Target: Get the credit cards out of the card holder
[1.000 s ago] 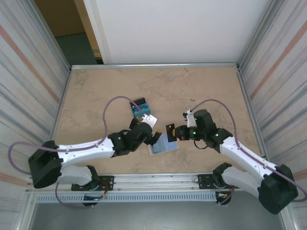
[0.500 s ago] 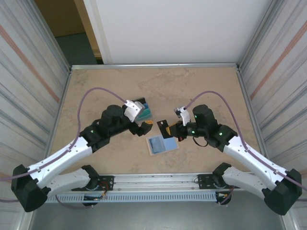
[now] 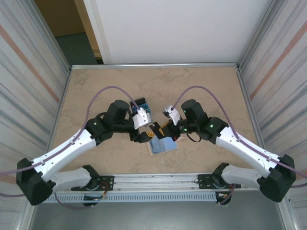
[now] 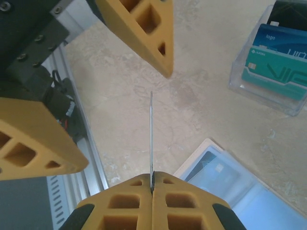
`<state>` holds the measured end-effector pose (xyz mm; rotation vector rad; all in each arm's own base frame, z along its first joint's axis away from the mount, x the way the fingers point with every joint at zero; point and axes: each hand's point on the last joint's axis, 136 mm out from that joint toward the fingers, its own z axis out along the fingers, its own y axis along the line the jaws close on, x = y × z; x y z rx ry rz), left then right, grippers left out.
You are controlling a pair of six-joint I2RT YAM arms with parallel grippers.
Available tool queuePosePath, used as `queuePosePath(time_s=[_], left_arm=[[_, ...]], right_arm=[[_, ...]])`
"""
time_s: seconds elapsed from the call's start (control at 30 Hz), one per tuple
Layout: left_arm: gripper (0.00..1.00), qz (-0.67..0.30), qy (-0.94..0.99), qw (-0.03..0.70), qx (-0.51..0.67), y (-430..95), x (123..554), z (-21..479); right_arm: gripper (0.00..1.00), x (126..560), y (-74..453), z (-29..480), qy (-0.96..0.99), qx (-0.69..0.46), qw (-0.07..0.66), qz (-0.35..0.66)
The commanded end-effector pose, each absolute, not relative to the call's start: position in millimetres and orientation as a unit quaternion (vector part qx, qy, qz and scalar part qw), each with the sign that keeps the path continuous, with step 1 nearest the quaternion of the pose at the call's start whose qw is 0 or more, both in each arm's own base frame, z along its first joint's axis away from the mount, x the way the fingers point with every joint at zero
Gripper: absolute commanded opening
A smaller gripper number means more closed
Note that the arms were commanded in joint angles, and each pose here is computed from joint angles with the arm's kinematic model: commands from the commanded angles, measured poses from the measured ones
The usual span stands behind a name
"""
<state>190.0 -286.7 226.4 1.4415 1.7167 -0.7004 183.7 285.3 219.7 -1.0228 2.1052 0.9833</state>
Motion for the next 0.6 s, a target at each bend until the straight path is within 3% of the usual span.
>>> queuePosePath(time_s=[0.0,0.17,0.37,0.47,0.57], left_arm=[[0.63,-0.286,0.656,0.372,0.591,-289.7,183.8,231.2],[0.48,-0.295,0.652,0.362,0.598,-295.0,184.3,227.8],[0.01,-0.298,0.652,0.352,0.602,-298.6,185.4,223.7],[0.0,-0.291,0.656,0.355,0.599,-297.8,188.4,222.1],[0.0,-0.284,0.66,0.364,0.593,-296.7,191.7,222.2]], right_arm=[[0.0,173.7,290.9,230.0,0.77,-0.422,0.294,0.377],[0.0,169.4,293.9,231.2,0.763,-0.435,0.288,0.381],[0.01,172.4,294.6,232.1,0.765,-0.436,0.292,0.373],[0.09,180.5,291.7,232.1,0.774,-0.424,0.304,0.36],[0.31,190.7,286.2,235.4,0.782,-0.401,0.325,0.349]])
